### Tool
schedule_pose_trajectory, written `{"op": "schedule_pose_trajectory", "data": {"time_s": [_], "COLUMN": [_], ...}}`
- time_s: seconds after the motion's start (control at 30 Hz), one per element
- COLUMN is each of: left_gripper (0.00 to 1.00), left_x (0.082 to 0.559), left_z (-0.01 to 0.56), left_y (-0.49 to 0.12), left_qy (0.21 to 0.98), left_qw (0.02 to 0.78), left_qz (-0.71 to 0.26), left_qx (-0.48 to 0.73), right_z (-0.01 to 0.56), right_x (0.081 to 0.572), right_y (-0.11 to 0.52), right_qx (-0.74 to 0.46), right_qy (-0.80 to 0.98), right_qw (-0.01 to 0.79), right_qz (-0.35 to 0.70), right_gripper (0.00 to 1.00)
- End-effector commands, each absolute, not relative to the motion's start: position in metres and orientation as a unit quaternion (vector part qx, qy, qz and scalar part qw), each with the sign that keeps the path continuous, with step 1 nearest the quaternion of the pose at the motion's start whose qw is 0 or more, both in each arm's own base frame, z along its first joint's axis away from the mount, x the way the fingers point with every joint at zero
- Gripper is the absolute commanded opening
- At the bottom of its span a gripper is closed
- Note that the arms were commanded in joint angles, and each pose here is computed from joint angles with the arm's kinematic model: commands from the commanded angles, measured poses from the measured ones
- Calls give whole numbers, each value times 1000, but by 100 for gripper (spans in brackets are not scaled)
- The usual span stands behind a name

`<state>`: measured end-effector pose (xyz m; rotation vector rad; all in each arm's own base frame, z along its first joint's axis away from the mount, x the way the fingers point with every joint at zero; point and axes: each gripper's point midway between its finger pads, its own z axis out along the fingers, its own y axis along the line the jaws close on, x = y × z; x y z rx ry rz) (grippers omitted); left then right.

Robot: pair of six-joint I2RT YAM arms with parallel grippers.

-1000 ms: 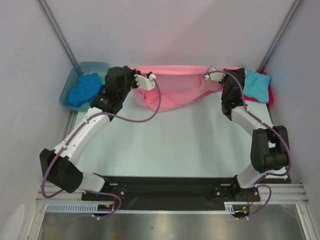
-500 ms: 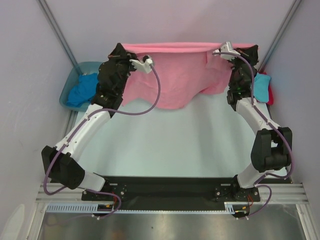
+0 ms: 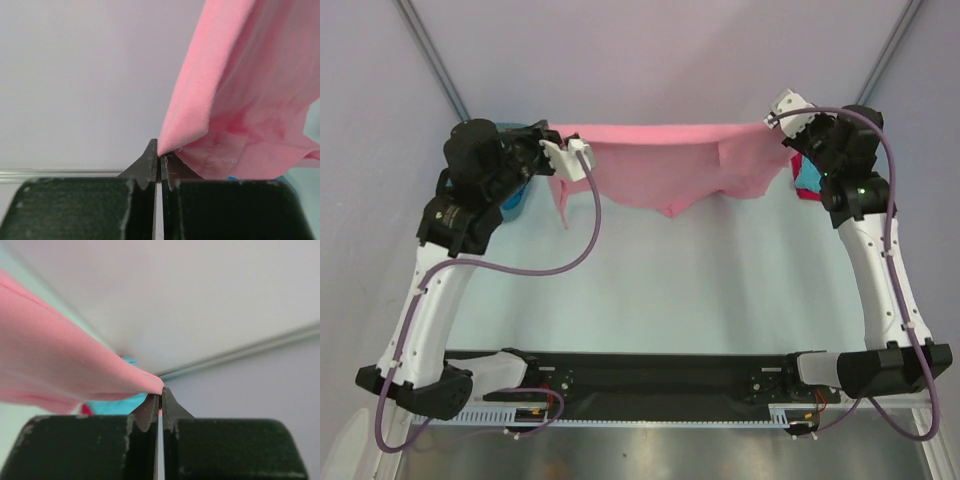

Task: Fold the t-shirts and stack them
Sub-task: Flatten the tshirt out

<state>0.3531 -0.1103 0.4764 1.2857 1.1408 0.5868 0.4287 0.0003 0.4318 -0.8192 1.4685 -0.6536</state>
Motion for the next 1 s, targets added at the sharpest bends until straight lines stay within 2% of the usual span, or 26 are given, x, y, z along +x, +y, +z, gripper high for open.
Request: {"op": "schedule_pose_trajectory", "data": {"time_s": [0.0, 0.07, 0.13, 0.27, 0.37, 0.43, 0.5, 0.53, 0.57, 0.63, 0.67, 0.73, 0.77, 0.83, 0.87, 0.97], "left_gripper": [0, 0, 0, 0, 0, 0, 0, 0, 0, 0, 0, 1, 0, 0, 0, 0], "left_x": [302, 281, 273, 271, 281, 300, 334, 355, 382, 425, 439, 455, 473, 466, 469, 436], "left_z": [456, 452, 453, 468, 465, 441, 447, 423, 454, 433, 468, 495, 511, 559, 568, 640], "left_y": [-106, -105, -104, -102, -108, -106, -98, -96, -74, -62, -38, -15, 0, 19, 25, 32], "left_qy": [531, 542, 545, 540, 539, 557, 565, 584, 580, 587, 562, 540, 494, 432, 395, 328], "left_qw": [569, 553, 552, 576, 576, 550, 570, 558, 598, 589, 621, 635, 649, 665, 660, 693], "left_qz": [174, 148, 141, 148, 142, 153, 209, 223, 301, 364, 435, 494, 549, 602, 635, 642], "left_qx": [604, 616, 616, 596, 598, 604, 559, 546, 465, 419, 331, 246, 183, 94, 65, -7], "right_z": [363, 354, 367, 408, 417, 404, 397, 397, 391, 395, 411, 451, 456, 484, 516, 576], "right_x": [353, 331, 323, 337, 353, 375, 397, 406, 428, 447, 470, 482, 498, 503, 494, 482], "right_y": [36, 41, 41, 39, 40, 40, 36, 24, 22, 4, 0, -18, -22, -33, -37, -46], "right_qx": [-456, -475, -468, -416, -399, -391, -378, -356, -338, -307, -276, -193, -176, -140, -97, -38], "right_qy": [734, 745, 741, 721, 709, 711, 701, 700, 682, 661, 615, 555, 539, 494, 451, 406], "right_qw": [490, 460, 473, 542, 569, 566, 572, 570, 588, 597, 634, 681, 685, 690, 715, 739], "right_qz": [-118, -90, -91, -113, -122, -148, -197, -241, -271, -336, -378, -437, -457, -510, -524, -536], "right_gripper": [0, 0, 0, 0, 0, 0, 0, 0, 0, 0, 0, 0, 0, 0, 0, 0]}}
